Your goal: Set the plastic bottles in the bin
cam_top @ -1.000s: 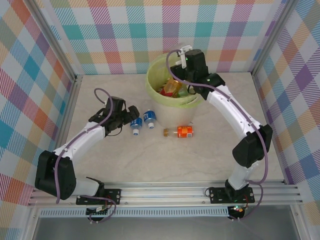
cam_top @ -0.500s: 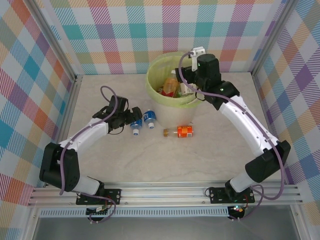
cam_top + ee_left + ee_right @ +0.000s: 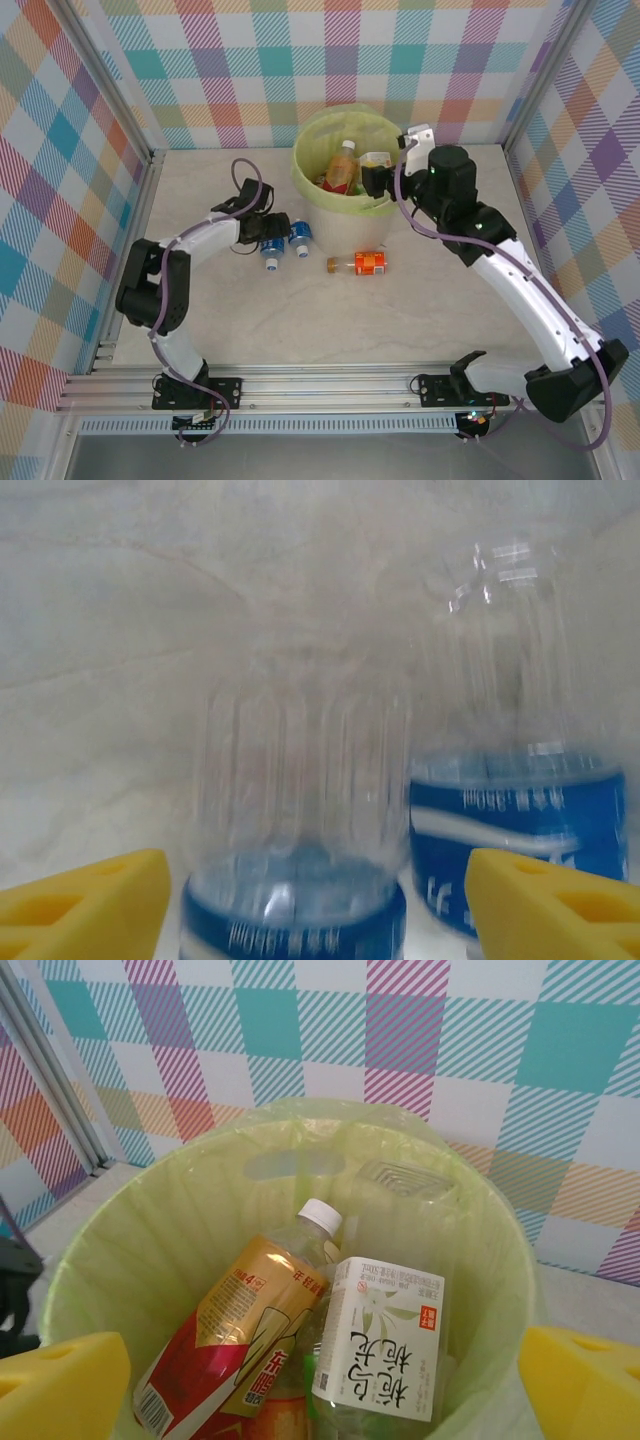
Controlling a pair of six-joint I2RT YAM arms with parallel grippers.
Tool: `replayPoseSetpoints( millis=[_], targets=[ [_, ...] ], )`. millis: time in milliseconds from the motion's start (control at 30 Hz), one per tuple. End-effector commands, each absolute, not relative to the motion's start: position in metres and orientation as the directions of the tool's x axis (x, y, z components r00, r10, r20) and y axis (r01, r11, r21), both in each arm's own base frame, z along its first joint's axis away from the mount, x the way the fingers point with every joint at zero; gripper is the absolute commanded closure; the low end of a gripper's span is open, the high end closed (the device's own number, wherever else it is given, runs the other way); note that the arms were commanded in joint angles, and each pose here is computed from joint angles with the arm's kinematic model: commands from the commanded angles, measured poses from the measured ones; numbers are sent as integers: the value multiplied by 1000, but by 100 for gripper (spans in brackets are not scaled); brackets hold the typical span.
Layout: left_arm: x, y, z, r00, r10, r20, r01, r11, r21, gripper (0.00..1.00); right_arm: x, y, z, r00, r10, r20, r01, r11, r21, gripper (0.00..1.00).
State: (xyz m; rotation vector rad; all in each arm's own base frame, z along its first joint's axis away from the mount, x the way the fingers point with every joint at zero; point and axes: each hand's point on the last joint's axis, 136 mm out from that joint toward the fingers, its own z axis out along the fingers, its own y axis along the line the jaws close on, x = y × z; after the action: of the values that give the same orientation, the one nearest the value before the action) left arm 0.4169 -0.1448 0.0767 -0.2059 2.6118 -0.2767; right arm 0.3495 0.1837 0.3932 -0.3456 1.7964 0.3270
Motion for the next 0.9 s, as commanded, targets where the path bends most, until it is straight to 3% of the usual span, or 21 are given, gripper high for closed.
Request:
replayPoseSetpoints(
  millis=[0, 467, 667, 867],
  targets=[
    [424, -131, 66, -881, -175, -440, -116, 981, -156, 29, 340, 174, 405, -204, -11, -979, -383, 921, 69, 0],
    [424, -134, 27, -901, -187, -391, -136, 978, -155, 36, 285, 167, 360, -218, -95, -971, -502, 864, 28, 0],
    [420, -133, 42, -888, -185, -420, -123, 978, -170, 50, 258, 168, 325, -222, -187, -957, -590, 807, -21, 0],
    [415, -133, 81, -845, -201, -496, -102, 970, -221, 52, 251, 168, 303, -252, -214, -944, -606, 795, -18, 0]
  ],
)
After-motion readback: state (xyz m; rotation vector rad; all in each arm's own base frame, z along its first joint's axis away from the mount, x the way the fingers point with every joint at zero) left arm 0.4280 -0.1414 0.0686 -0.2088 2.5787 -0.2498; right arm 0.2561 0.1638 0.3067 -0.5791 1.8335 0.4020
